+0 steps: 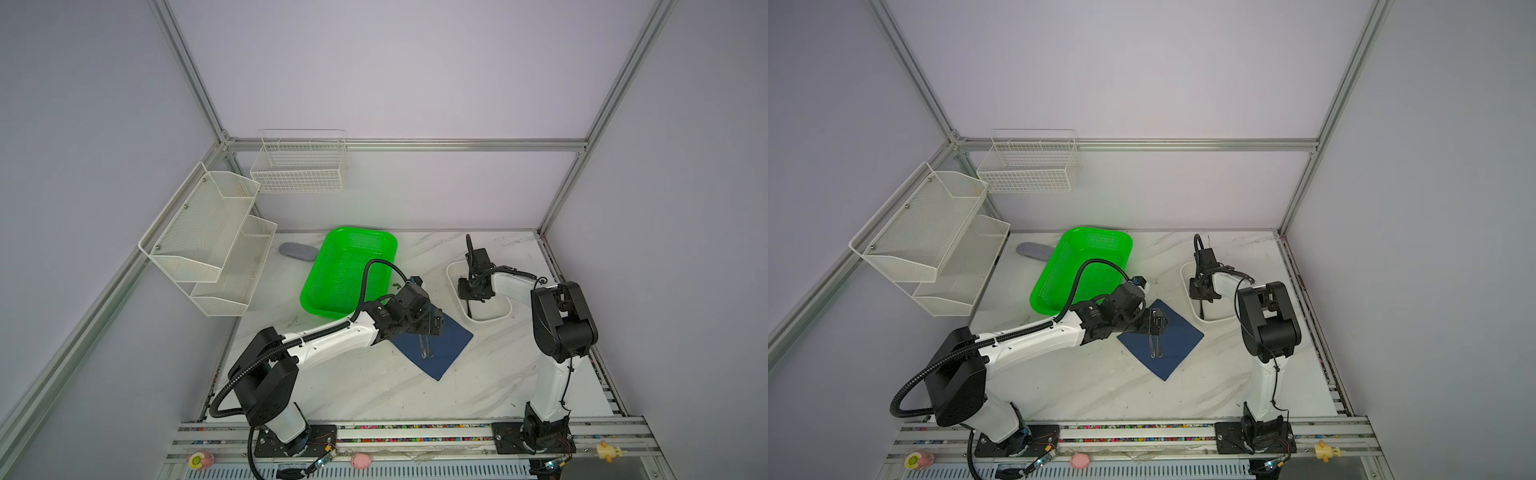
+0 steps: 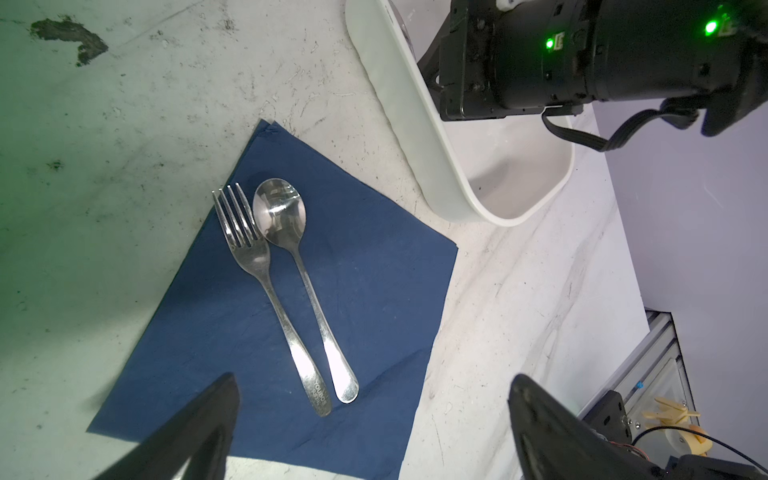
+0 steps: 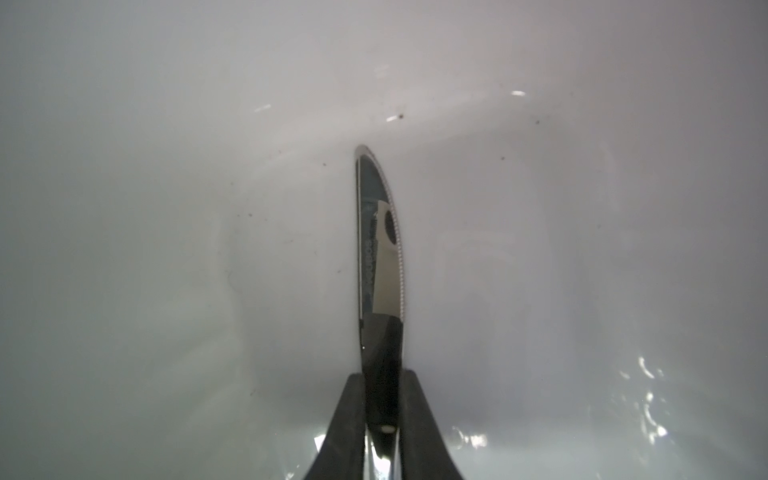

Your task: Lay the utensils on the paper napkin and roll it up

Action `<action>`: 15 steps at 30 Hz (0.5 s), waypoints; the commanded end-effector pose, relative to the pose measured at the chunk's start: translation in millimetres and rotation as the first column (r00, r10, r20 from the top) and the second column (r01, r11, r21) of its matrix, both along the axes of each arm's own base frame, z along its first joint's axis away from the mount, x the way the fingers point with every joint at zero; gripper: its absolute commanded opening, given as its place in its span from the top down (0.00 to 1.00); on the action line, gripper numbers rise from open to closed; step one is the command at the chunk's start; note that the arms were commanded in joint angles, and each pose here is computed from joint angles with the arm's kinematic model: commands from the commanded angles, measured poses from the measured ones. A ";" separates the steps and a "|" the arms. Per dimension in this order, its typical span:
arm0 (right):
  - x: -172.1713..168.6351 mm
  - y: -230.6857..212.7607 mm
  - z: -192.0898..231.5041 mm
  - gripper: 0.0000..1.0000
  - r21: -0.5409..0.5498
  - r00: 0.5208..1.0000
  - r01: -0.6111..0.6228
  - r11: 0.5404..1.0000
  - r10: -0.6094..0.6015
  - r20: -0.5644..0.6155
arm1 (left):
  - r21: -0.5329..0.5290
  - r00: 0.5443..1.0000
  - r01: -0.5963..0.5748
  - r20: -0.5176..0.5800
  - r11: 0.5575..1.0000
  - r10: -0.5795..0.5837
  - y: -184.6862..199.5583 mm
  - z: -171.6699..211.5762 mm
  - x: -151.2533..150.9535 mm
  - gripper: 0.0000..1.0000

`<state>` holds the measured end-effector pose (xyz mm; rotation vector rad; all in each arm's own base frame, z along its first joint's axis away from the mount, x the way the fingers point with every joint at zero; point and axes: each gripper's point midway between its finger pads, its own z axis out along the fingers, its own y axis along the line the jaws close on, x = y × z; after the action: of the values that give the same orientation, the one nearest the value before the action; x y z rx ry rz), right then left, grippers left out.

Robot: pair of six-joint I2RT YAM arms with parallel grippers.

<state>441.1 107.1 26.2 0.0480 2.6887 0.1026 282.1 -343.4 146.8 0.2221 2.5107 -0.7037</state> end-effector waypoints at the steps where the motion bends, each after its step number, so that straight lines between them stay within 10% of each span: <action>1: -42.7 -16.2 -47.0 0.83 -0.041 0.980 0.021 0.999 -0.028 -0.199 | -0.080 0.997 -0.005 0.077 0.997 0.011 -10.5 44.6 9.3 0.00; 15: -47.8 -24.8 -47.9 0.73 -0.262 0.984 0.007 0.965 -0.054 -0.170 | -0.067 0.993 0.003 0.115 0.998 0.005 1.7 48.9 4.4 0.00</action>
<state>443.0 96.1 25.4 0.0869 2.6531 -0.0760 282.0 -340.9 153.0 0.2262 2.4956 -0.6994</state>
